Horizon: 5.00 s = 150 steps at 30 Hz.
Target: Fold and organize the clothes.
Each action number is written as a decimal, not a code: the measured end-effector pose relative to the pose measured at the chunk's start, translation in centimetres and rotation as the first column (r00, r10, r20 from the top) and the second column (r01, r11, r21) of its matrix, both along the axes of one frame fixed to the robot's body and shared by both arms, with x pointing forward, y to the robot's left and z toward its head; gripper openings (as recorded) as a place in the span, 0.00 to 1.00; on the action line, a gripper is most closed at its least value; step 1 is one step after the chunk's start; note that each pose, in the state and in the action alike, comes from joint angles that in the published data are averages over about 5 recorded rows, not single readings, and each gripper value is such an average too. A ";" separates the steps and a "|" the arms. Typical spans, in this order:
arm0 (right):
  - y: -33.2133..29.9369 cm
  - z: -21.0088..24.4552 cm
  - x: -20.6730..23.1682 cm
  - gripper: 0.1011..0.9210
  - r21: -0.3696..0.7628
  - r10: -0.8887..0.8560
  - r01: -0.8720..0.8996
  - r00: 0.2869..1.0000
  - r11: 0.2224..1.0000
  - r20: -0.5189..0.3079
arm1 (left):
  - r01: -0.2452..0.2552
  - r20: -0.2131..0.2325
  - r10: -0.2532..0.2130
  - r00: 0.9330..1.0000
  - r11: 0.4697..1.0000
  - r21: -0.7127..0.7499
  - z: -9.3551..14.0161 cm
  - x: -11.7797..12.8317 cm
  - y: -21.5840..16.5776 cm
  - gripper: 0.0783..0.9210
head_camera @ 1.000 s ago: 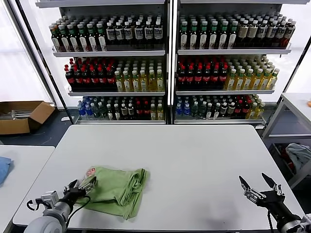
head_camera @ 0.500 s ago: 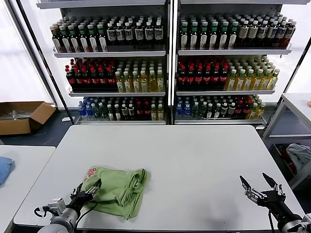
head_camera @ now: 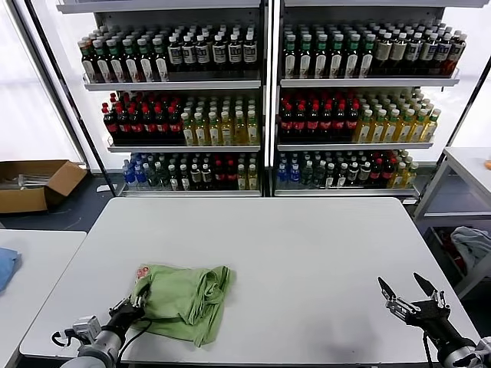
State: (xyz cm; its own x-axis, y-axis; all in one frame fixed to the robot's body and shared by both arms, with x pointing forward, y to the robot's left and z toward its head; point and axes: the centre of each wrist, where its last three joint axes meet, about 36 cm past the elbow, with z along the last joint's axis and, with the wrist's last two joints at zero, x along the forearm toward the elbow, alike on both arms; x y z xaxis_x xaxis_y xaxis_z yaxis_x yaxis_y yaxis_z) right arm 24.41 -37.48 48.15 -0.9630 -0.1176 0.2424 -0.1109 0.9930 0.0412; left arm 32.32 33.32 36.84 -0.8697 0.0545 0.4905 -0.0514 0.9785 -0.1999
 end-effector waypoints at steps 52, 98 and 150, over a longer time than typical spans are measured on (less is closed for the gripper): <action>0.2 -0.4 -0.2 0.88 0.030 -0.016 0.015 1.000 0.999 0.015 | -0.161 0.255 0.078 0.964 0.932 0.324 10.6 0.1 3.3 0.07; 13.2 -4.3 4.8 0.88 0.190 0.273 -0.247 0.954 0.950 -0.122 | 0.131 0.159 -0.101 0.982 0.974 -0.187 9.3 -1.0 -13.9 0.80; 16.4 -6.7 10.5 0.05 0.150 0.409 -0.383 0.881 0.912 -0.237 | -0.009 0.259 0.057 0.964 0.983 -0.186 13.4 -3.5 -9.7 0.88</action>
State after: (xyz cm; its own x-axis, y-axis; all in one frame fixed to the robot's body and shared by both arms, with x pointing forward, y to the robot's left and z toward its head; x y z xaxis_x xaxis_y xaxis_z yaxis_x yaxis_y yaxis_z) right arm 34.88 -21.03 41.47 -0.7364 -0.5111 0.4432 -0.4662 0.8582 0.2150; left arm 28.79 23.65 50.28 -0.9690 0.0903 0.2300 -0.0051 0.9232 -0.3843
